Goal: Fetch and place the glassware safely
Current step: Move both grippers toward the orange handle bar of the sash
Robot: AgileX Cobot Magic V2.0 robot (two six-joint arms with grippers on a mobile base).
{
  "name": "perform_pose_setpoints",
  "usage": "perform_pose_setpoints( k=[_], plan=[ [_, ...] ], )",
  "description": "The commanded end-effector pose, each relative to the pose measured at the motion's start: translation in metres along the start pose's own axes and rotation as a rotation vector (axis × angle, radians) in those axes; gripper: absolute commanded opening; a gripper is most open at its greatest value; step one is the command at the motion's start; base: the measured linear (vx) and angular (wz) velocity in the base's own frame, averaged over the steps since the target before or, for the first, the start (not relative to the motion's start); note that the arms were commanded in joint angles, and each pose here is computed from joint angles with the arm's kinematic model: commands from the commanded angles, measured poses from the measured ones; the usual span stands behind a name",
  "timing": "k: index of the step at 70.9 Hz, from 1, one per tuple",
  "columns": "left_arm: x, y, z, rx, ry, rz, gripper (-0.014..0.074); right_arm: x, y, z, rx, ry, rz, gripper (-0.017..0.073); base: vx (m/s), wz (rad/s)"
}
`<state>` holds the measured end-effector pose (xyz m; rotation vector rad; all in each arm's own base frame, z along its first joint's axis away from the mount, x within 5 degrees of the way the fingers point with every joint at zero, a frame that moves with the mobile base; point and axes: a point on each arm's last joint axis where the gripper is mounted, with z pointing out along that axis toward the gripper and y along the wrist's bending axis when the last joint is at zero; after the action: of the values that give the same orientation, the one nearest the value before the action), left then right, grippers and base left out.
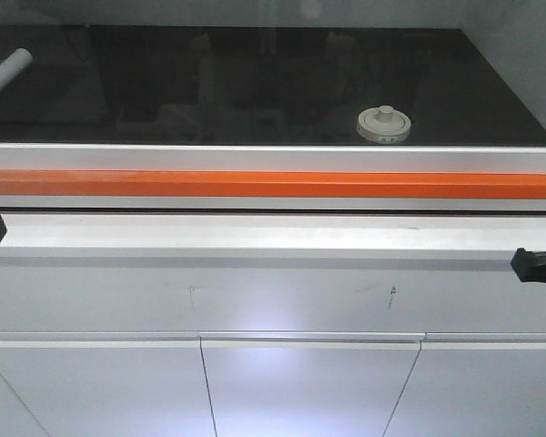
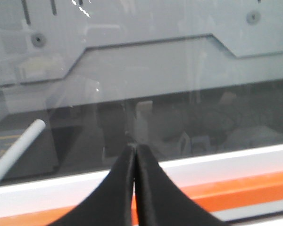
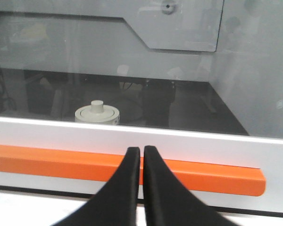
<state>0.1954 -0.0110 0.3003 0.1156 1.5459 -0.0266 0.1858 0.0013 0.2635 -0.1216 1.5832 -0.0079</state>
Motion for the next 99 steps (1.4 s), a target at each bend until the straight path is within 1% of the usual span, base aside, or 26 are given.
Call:
perform_pose_setpoints(
  k=[1,10,28,43,48,58,75,77,99],
  plan=[
    [-0.010,0.000,0.008,0.010,-0.091,-0.008,-0.0007,-0.010,0.000,0.011,-0.014,-0.125,-0.002,-0.0001,0.00,0.00],
    [0.004,-0.001,0.024,0.020,-0.062,-0.015,-0.0007,0.003,0.000,0.027,-0.022,-0.119,0.023,-0.0001,0.00,0.00],
    [0.034,-0.003,0.052,0.042,-0.042,-0.035,-0.0007,0.029,0.001,0.049,-0.043,-0.112,0.013,-0.0001,0.00,0.00],
    [0.052,-0.003,0.065,0.050,-0.024,-0.048,-0.0007,0.047,0.000,0.060,-0.032,-0.093,0.043,-0.0001,0.00,0.00],
    [0.057,-0.004,0.068,0.053,-0.021,-0.050,-0.0007,0.052,0.000,0.063,-0.030,-0.095,0.038,-0.0001,0.00,0.00],
    [0.062,-0.004,0.071,0.056,-0.023,-0.054,-0.0007,0.064,0.000,0.067,-0.032,-0.068,0.010,-0.0001,0.00,0.00],
    [0.062,-0.004,0.072,0.057,-0.033,-0.055,-0.0007,0.078,0.000,0.074,-0.024,-0.058,0.027,-0.0001,0.00,0.00],
    [0.062,-0.004,0.072,0.057,-0.033,-0.055,-0.0007,0.079,0.000,0.075,-0.024,-0.057,0.019,-0.0001,0.00,0.00],
    [0.062,-0.004,0.072,0.057,-0.033,-0.054,-0.0007,0.086,-0.002,0.098,-0.029,-0.052,0.018,-0.0001,0.00,0.00]
  ],
)
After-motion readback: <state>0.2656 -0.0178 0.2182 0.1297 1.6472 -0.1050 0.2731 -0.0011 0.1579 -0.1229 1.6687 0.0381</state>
